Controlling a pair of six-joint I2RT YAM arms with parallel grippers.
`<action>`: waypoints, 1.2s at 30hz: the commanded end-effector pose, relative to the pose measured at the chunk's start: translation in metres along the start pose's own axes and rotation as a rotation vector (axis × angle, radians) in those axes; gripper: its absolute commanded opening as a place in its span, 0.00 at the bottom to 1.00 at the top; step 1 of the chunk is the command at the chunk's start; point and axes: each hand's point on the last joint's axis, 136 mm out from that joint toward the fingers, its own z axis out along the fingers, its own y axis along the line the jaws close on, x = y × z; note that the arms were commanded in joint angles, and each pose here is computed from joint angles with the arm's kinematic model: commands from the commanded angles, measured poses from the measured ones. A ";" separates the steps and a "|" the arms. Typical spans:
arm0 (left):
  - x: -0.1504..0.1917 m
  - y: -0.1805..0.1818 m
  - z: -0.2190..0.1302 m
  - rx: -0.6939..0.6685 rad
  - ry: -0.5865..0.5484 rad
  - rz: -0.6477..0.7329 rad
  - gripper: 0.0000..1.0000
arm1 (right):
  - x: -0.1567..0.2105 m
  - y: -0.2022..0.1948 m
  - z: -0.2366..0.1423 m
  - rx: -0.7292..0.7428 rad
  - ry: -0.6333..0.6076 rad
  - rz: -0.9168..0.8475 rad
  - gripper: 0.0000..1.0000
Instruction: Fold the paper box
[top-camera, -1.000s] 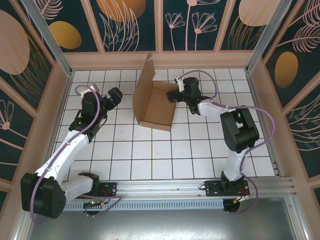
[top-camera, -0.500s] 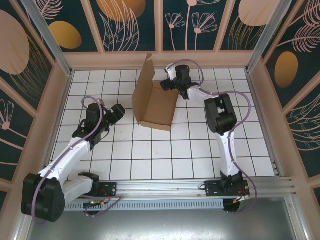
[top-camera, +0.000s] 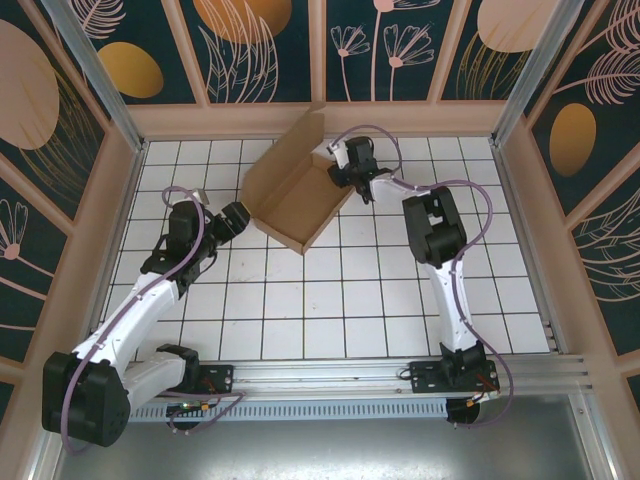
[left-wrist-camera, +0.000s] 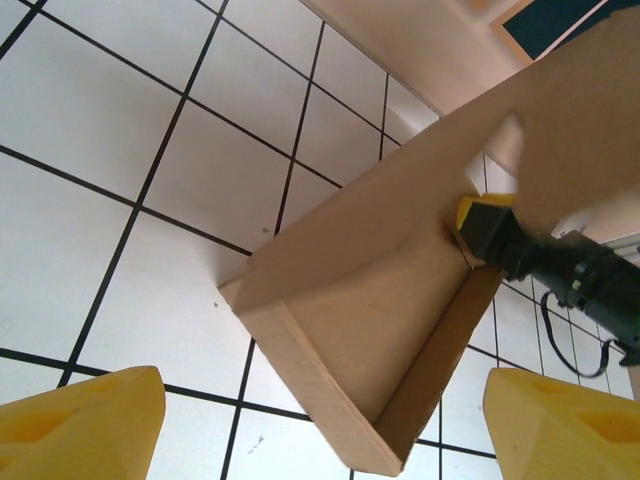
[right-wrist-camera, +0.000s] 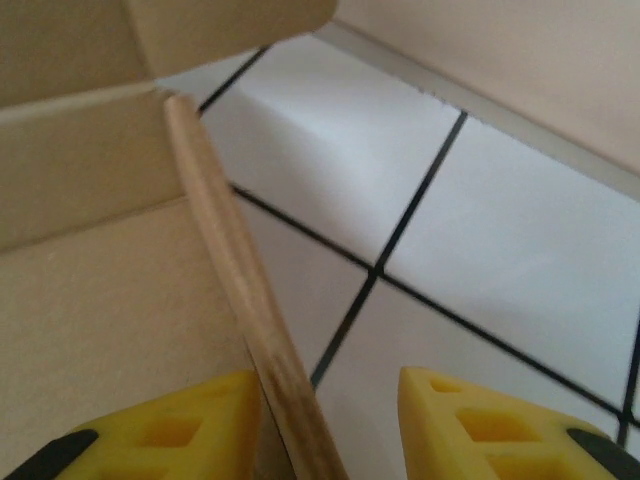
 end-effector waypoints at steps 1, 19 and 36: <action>-0.014 -0.007 -0.007 0.006 -0.049 0.034 0.82 | 0.018 0.002 -0.024 0.024 0.031 0.027 0.39; -0.018 -0.001 -0.003 -0.027 -0.065 0.035 0.82 | 0.111 0.018 -0.141 0.202 0.170 0.468 0.27; -0.017 0.003 0.004 -0.058 -0.054 0.046 0.78 | 0.101 -0.008 -0.115 0.061 0.240 0.518 0.43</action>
